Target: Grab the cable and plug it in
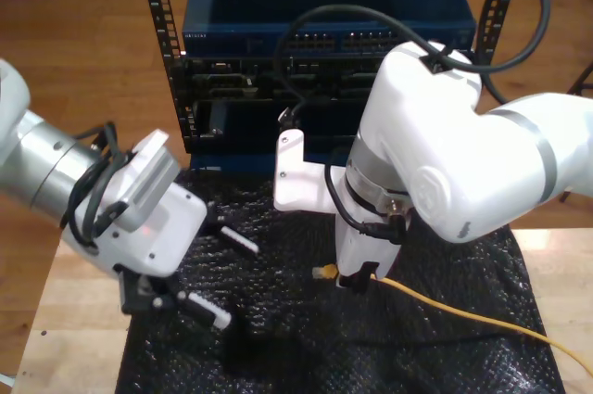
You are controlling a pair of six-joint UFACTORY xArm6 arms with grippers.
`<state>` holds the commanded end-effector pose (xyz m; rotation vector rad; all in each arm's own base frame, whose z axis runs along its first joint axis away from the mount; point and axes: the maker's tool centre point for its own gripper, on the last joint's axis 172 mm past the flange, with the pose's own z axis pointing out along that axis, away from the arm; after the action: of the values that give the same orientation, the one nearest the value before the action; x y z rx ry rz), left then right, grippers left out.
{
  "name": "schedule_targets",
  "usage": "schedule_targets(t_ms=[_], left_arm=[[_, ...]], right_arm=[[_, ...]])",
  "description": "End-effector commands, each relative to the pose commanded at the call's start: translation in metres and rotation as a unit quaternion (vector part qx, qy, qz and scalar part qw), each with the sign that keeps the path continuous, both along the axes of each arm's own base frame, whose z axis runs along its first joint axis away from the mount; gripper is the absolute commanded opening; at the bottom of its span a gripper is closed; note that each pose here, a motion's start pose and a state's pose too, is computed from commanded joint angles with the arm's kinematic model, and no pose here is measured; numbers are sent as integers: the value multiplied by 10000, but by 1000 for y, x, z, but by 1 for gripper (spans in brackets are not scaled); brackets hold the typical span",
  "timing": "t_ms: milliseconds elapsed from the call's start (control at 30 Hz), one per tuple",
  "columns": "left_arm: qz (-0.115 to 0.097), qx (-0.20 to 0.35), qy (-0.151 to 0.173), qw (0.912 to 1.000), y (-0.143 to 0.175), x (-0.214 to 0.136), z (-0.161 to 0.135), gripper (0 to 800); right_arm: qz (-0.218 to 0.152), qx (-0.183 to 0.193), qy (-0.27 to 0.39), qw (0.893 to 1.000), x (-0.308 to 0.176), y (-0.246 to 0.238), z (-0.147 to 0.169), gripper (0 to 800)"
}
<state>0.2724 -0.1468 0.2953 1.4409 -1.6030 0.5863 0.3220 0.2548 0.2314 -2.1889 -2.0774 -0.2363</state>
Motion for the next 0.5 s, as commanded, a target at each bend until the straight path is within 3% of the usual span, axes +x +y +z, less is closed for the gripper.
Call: schedule_targets(t_ms=[100, 300, 500], left_arm=[[87, 35, 33, 10000, 2, 8, -9, 800], [215, 95, -89, 9997, 5, 23, -10, 800], [104, -155, -97, 9998, -18, 30, -1, 800]], right_arm=[[81, 258, 101, 9996, -1, 6, 10, 8], [-228, 772, 477, 9956, 5, -7, 15, 8], [-112, 948, 683, 9931, -5, -4, 17, 8]])
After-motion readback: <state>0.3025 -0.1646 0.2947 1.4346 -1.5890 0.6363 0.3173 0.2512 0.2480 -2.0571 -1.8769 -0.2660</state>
